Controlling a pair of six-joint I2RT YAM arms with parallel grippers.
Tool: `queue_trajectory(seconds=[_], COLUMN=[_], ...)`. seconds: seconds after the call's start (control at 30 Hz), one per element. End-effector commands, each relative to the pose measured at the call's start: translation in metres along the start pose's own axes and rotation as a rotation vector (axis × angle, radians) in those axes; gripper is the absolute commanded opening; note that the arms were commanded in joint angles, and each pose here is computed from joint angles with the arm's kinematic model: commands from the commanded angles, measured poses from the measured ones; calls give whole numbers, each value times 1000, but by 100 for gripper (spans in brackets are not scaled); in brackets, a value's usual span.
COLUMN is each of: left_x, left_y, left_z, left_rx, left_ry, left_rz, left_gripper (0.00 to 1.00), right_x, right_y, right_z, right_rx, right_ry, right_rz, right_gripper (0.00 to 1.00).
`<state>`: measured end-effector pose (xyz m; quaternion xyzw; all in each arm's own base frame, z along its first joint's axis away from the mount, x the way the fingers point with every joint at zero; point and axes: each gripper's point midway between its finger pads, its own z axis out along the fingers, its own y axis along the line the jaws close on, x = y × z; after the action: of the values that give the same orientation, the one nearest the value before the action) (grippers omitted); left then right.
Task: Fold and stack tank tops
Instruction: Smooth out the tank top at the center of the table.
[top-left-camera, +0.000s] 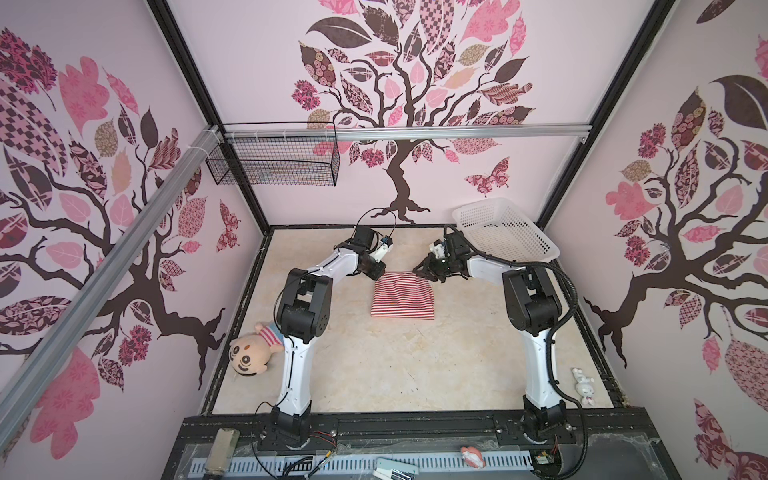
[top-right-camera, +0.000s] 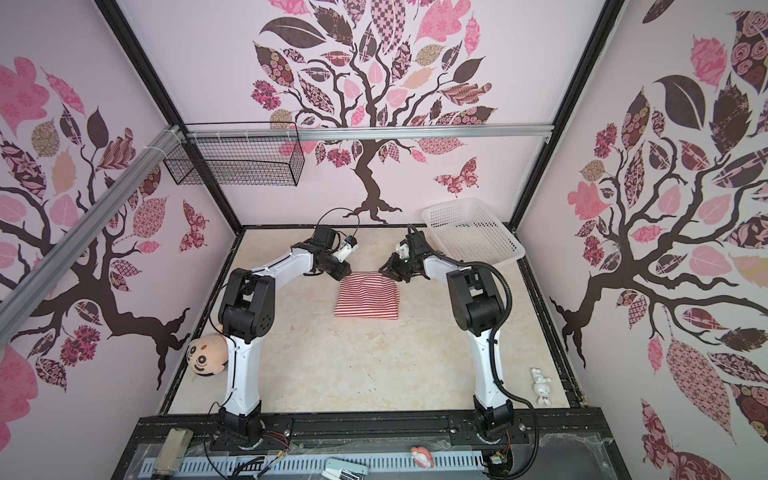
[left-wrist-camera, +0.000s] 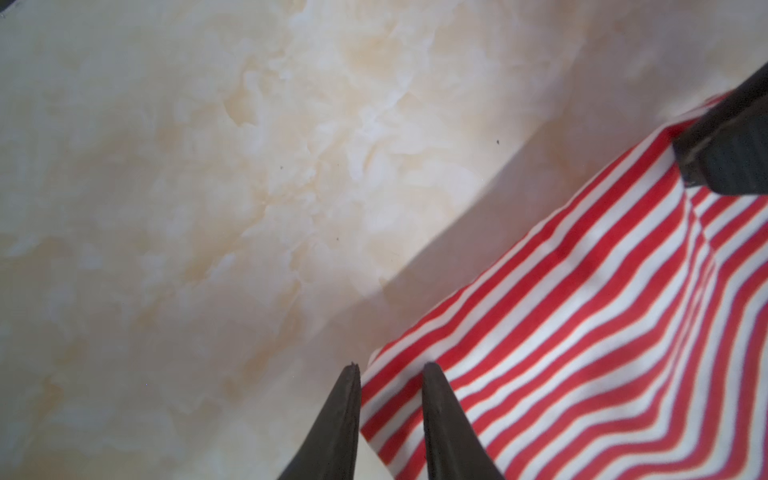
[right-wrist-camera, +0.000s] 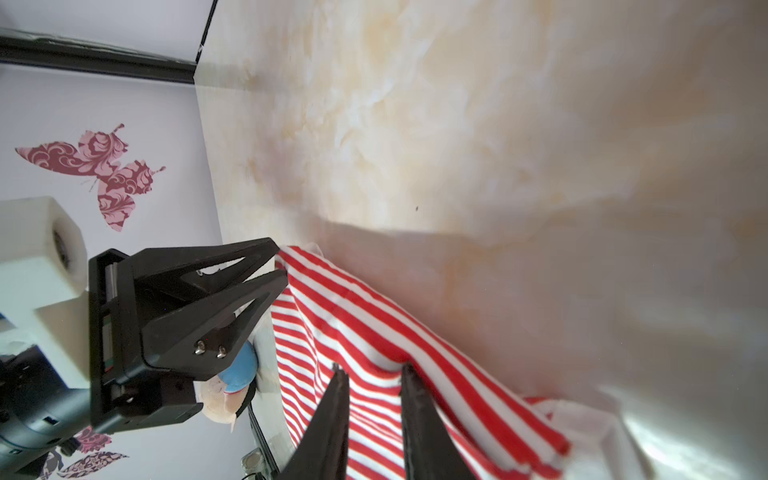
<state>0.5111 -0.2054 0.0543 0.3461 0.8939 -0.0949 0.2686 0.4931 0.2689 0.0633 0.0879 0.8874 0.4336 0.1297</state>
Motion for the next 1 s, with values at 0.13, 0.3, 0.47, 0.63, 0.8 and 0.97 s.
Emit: queue_trajectory(seconds=[0.13,0.3,0.47,0.63,0.8,0.97], left_x=[-2,2,-6,-22,-18,12], left_y=[3,2,14,24,0,-34], left_z=[8,18,13,-29,-74,-81], left_rx=[0,-13,-71,-136,-106,-37], left_ry=[44,92,77,3,-55,-11], left_rz=[20,37,29,9,35,64], left_gripper=[29,29,29,29,30,30], right_x=[-10,-15,-26,-19,12,44], right_y=[-26,-32,-13,32,42,31], right_z=[10,13,2,-34,-52,-44], right_rx=[7,-1,-19,-79,-68,-47], right_ry=[13,14,-5,-45,-37,11], right_rz=[79,88,24,-77,-90,-87], right_gripper=[25,26,31,54,60,53])
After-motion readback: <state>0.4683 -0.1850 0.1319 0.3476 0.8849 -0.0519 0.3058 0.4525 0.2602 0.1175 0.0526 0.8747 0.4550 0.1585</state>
